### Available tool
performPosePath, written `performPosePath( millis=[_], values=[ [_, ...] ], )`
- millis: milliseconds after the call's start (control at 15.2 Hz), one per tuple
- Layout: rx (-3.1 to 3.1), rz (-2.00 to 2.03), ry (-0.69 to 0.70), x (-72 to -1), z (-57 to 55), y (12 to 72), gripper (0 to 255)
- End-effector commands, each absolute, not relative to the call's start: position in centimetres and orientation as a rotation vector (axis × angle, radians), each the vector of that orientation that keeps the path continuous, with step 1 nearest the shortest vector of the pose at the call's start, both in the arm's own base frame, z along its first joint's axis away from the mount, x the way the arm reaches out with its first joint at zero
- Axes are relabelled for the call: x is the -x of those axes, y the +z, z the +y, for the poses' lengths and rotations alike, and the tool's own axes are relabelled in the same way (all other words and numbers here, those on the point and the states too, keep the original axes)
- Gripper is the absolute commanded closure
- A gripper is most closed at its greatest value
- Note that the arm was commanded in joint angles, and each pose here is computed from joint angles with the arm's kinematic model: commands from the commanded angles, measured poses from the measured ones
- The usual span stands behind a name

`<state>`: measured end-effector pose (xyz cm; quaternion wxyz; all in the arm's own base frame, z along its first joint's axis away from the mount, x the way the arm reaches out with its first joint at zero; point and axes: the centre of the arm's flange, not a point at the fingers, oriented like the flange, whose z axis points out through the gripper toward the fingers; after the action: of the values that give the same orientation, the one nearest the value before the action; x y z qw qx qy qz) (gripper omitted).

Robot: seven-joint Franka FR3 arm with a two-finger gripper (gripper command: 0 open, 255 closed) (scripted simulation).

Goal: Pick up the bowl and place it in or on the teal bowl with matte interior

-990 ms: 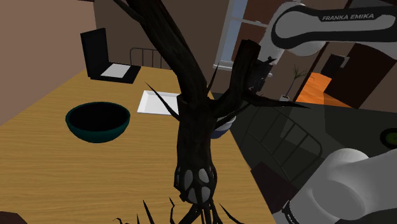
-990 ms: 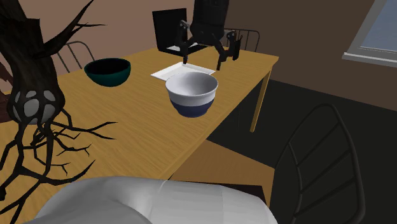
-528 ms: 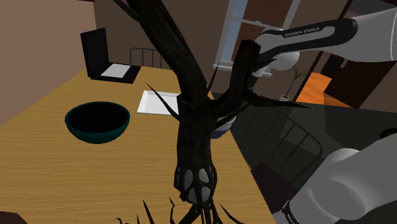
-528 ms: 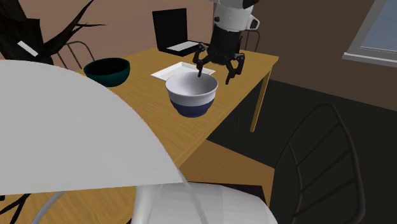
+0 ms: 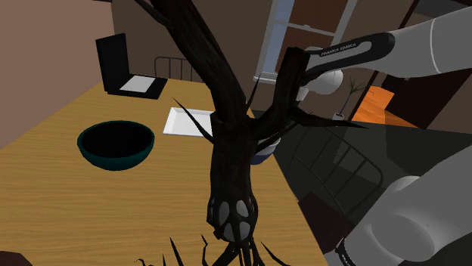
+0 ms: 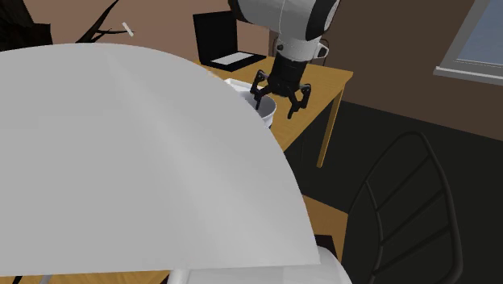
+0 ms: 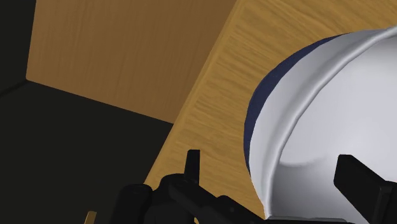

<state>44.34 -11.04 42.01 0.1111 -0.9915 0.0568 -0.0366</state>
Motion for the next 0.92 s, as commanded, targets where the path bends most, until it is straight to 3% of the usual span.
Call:
performPosePath(
  millis=[0, 528, 594, 858],
  values=[
    [2.912, 0.167, -0.108, -44.50, -10.72, 40.70, 0],
    [2.912, 0.167, -0.108, -44.50, -10.72, 40.70, 0],
    [2.912, 0.167, -0.108, -44.50, -10.72, 40.70, 255],
    [2.912, 0.167, -0.108, -44.50, -10.72, 40.70, 255]
  ],
)
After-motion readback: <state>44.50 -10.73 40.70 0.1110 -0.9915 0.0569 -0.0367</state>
